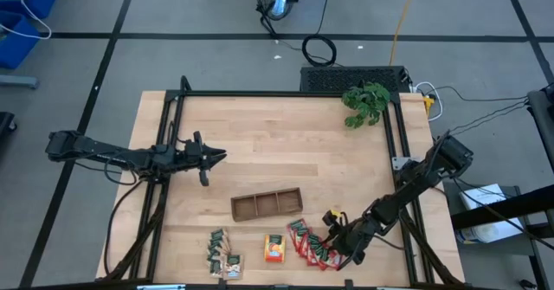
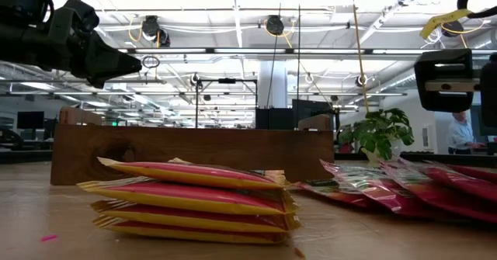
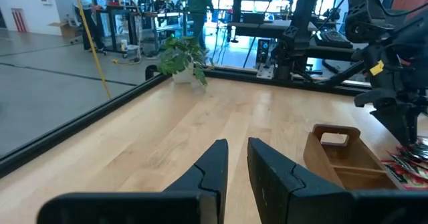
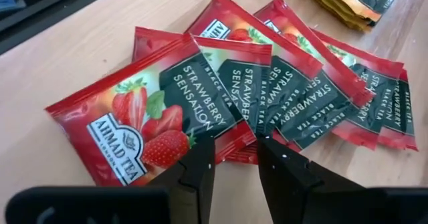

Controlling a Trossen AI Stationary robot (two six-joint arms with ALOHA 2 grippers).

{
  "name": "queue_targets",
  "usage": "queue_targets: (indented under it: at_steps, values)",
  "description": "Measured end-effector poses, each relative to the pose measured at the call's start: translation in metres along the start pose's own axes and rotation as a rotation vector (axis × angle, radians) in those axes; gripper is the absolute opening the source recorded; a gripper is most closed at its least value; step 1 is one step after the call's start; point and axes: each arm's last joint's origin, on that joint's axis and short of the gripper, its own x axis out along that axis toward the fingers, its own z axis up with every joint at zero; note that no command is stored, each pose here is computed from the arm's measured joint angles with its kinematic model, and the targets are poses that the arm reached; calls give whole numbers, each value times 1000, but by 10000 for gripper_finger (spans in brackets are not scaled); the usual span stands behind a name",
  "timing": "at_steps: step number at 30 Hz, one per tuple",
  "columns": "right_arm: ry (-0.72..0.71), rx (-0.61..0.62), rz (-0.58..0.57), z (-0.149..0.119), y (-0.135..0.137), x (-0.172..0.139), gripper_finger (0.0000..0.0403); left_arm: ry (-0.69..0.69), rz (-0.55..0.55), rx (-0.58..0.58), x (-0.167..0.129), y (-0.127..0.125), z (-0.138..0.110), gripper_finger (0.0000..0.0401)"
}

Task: Pick & Place Tea
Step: Put the red tea bag into the right section of the wooden organizer

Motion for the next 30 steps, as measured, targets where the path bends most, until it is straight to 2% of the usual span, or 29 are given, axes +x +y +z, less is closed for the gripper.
queue_targets:
  at_steps: [7, 11, 17, 23, 26, 30]
  values:
    - [14, 20, -5, -1, -1, 0, 102, -13, -14, -12, 0, -1, 2, 63]
    - [-16, 17, -58, 5, -3, -8, 102, -24, -31, -14, 3, -6, 16, 63]
    - [-96, 27, -102, 22, -11, -40, 103, 160, -62, 27, 24, -23, 40, 63]
    - [23, 236, -84, 12, -6, -59, 100, 273, -172, 111, 67, -71, 64, 63]
    - [67, 319, -65, 3, 5, -58, 94, 324, -236, 186, 95, -106, 66, 63]
    - [64, 385, -36, -1, 19, -50, 85, 354, -278, 219, 132, -151, 63, 63]
